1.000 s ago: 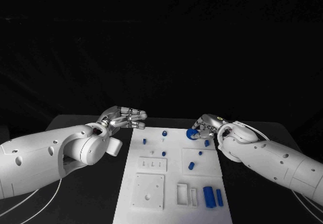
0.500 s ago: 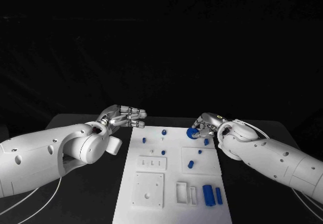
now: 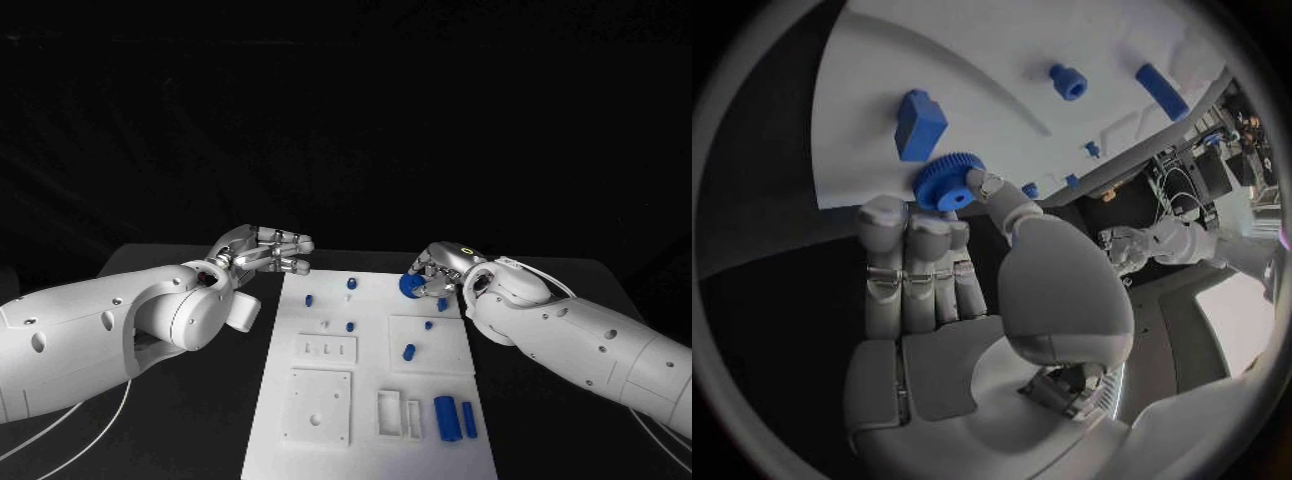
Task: Assemble the parts on the task board
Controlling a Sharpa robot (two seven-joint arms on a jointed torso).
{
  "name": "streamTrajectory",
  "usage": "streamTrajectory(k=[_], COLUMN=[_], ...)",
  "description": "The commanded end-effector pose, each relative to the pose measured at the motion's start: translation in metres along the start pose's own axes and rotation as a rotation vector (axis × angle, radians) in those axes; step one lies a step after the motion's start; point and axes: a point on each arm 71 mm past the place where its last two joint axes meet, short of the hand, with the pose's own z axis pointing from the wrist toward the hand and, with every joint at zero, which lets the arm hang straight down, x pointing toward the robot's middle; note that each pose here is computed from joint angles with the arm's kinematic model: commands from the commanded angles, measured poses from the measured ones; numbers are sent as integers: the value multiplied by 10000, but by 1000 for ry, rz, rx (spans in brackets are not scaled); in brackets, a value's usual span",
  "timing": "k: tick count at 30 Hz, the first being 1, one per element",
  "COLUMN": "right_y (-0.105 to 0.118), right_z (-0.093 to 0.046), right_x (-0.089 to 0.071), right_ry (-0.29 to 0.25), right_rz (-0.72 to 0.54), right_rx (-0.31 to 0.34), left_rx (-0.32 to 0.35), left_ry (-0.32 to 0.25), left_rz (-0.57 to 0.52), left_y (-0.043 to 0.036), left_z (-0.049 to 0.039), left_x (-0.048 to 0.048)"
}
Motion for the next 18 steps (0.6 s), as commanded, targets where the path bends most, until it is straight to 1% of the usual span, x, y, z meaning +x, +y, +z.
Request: streamTrajectory(k=[1,4,8,11,12,13,18], right_y=[33,93,226,372,381,458,682], right_z=[-28,-36,-58,-82,-84,-97,-132], right_x=[23,3,-39,-76,-78,-95,-131], right_ry=[-33,-56,-95,-124,-125,-138,-163], right_rz=[-92,-110,-129,-133,-133,-134,-124], right_rx=[1,-7,-26,-50,-51,-65,-107], left_rx=[2,0,-6,-11,-11,-12,-14], left_ry=[17,16,14,11,11,10,10], left_rz=[0,0,7,11,11,12,13], left_y=[-9,-8,-4,0,0,0,1], left_z=[0,-3,-8,-12,-12,-13,-14], left_x=[19,18,16,11,11,10,15])
